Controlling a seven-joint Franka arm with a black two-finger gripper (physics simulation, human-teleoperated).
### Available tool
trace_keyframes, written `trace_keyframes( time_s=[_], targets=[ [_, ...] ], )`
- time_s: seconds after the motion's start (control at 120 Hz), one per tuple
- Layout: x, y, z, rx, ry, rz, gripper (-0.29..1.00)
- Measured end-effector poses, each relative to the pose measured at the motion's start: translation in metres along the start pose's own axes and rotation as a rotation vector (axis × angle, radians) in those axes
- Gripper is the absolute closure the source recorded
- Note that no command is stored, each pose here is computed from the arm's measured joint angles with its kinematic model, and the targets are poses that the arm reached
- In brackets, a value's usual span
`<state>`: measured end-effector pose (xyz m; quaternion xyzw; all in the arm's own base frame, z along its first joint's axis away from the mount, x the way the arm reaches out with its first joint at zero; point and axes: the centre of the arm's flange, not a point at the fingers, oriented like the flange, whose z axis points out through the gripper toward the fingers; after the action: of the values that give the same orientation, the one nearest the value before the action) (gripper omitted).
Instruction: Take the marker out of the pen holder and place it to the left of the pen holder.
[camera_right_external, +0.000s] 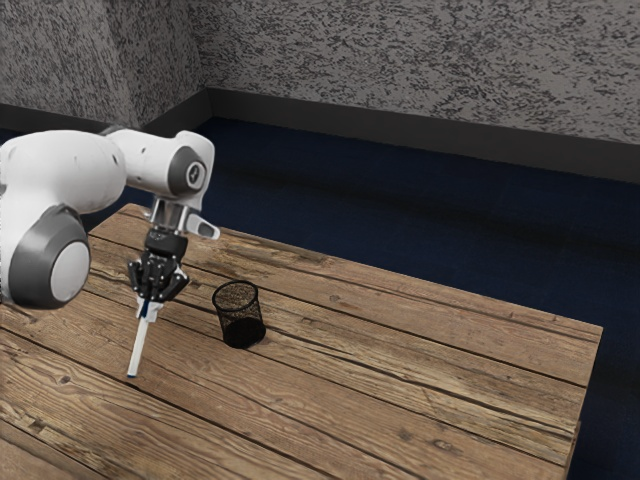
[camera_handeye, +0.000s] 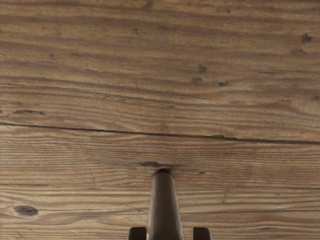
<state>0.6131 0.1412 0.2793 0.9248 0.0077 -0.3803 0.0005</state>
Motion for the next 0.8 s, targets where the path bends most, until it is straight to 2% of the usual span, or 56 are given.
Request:
trace_keyframes(
  time_s=[0.125,0.175,0.358,0.492,0.567,0.65,0.717,0.8],
  targets=[
    [0.007,0.000,0.004,0.002,-0.010,-0.005,0.77],
    [0.008,0.000,0.005,0.002,-0.013,-0.007,0.74],
    [0.010,0.001,0.007,-0.010,-0.019,-0.012,0.37],
    [0.001,0.003,-0.003,-0.011,0.002,-0.017,0.20],
    [-0.050,0.015,-0.051,-0.014,0.125,0.009,0.14],
    [-0.158,0.038,-0.115,-0.013,0.359,0.068,0.09],
    [-0.235,0.054,-0.141,-0.004,0.524,0.106,0.07],
    [-0.283,0.067,-0.157,0.013,0.653,0.136,0.05]
  ],
)
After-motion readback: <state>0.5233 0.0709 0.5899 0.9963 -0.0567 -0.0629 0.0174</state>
